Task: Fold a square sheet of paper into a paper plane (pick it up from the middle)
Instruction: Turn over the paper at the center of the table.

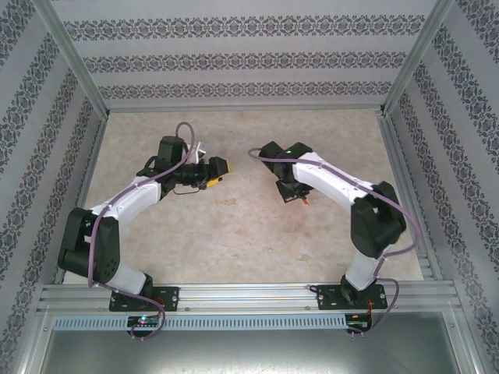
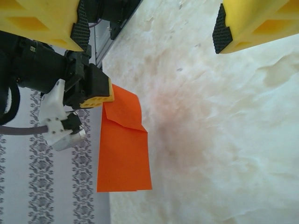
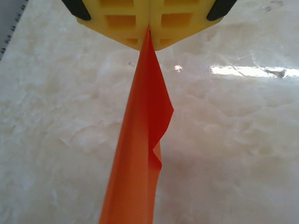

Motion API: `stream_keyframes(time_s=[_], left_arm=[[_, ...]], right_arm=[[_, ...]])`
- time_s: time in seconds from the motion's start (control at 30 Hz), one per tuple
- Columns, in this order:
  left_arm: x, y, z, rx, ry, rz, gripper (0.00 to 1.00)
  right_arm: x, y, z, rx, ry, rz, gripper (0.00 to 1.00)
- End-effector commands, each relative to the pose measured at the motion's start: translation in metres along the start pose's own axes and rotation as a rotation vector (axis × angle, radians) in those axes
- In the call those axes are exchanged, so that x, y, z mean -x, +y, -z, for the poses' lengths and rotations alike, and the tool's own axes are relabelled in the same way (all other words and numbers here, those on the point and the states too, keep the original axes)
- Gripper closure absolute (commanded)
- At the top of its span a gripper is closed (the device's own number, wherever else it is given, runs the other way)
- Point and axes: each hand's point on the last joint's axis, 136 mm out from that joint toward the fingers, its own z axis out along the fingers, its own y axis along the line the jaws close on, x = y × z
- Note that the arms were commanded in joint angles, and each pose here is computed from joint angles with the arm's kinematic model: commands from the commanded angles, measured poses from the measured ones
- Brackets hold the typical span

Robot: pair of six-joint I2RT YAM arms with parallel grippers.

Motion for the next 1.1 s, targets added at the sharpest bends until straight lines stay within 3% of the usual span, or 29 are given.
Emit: stream_keyframes(time_s=[0.0, 0.3, 0.57, 0.87, 1.07], left_arm=[[-0.010, 0.014, 0.017, 0.063, -0.009, -0.003, 0.27], [-0.033, 0.021, 0.037, 0.089, 0.011, 0.015, 0.24], [-0.056, 0.031, 0.052, 0.132, 0.008, 0.032, 0.25], [-0.043, 0.031, 0.038, 0.104, 0.011, 0.044, 0.28], [-0.032, 0.018, 0.002, 0.102, 0.069, -0.019, 0.38]], right_arm=[[0.003, 0.016, 0.000, -0.074, 0.029, 0.101, 0.98], [0.017, 0.118, -0.013, 0.145, 0.061, 0.168, 0.78], [0.027, 0.159, -0.009, 0.380, 0.020, 0.117, 0.65], [0.042, 0.150, 0.028, 0.704, -0.126, -0.038, 0.56], [0.036, 0.105, 0.022, 0.751, -0.150, -0.144, 0.55]])
